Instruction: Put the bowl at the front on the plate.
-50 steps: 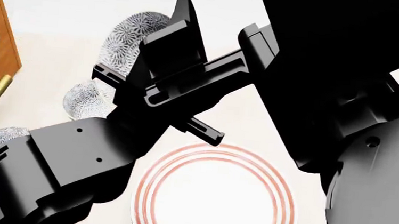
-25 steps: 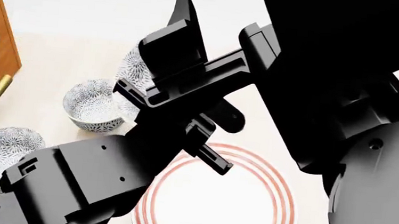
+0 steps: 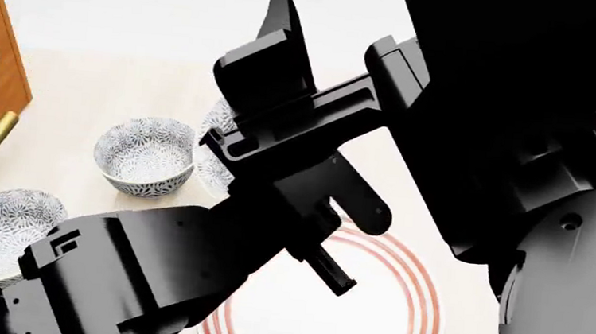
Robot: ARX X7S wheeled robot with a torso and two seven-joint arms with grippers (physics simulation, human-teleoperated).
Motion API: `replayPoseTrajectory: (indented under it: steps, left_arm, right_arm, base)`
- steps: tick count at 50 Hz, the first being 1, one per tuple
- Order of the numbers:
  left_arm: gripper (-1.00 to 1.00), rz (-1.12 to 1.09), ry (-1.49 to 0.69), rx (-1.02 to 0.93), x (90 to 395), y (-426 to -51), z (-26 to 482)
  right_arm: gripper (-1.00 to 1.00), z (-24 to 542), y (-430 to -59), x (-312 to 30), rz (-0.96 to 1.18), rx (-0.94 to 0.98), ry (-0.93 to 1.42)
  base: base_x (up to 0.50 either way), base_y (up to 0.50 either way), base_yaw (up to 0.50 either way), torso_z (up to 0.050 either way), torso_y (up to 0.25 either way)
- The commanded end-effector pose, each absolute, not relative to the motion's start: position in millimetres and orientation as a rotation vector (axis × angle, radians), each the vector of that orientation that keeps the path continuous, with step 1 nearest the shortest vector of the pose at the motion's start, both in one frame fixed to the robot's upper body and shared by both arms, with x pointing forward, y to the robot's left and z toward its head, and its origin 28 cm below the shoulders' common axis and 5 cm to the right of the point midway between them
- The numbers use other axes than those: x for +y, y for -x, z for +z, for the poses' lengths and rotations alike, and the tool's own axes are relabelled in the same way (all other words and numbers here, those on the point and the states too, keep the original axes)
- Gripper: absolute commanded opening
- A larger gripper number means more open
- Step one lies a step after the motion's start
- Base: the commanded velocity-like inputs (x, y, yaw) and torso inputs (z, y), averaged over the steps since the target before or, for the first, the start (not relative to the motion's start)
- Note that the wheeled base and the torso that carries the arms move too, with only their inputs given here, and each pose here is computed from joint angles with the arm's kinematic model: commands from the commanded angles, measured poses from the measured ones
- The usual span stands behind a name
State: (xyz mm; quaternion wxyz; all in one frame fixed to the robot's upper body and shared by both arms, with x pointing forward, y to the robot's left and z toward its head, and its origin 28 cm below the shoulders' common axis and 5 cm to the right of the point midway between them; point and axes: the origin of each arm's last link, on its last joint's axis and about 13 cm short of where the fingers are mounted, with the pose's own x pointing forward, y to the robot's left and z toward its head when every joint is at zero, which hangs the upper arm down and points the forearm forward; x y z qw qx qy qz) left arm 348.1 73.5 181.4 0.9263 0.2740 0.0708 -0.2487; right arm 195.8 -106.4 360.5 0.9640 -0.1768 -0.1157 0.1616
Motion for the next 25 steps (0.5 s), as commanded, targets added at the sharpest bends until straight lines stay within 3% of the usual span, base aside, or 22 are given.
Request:
replayPoseTrajectory:
  steps: [1, 25]
  left_arm:
    - [-1.00, -0.544, -0.626, 0.189, 70.2, -350.1, 188.5]
    - [-1.00, -0.627, -0.708, 0.280, 66.5, -355.3, 208.7]
  right_arm:
    - [1.00, 361.4, -195.0, -106.6, 0.324, -0.236, 0.359]
    - [1.00, 358.9, -198.0, -107.4, 0.323, -0.226, 0.351]
  base:
    - [0.00, 0.00, 0.00, 0.000, 0.000]
    - [0.00, 0.00, 0.00, 0.000, 0.000]
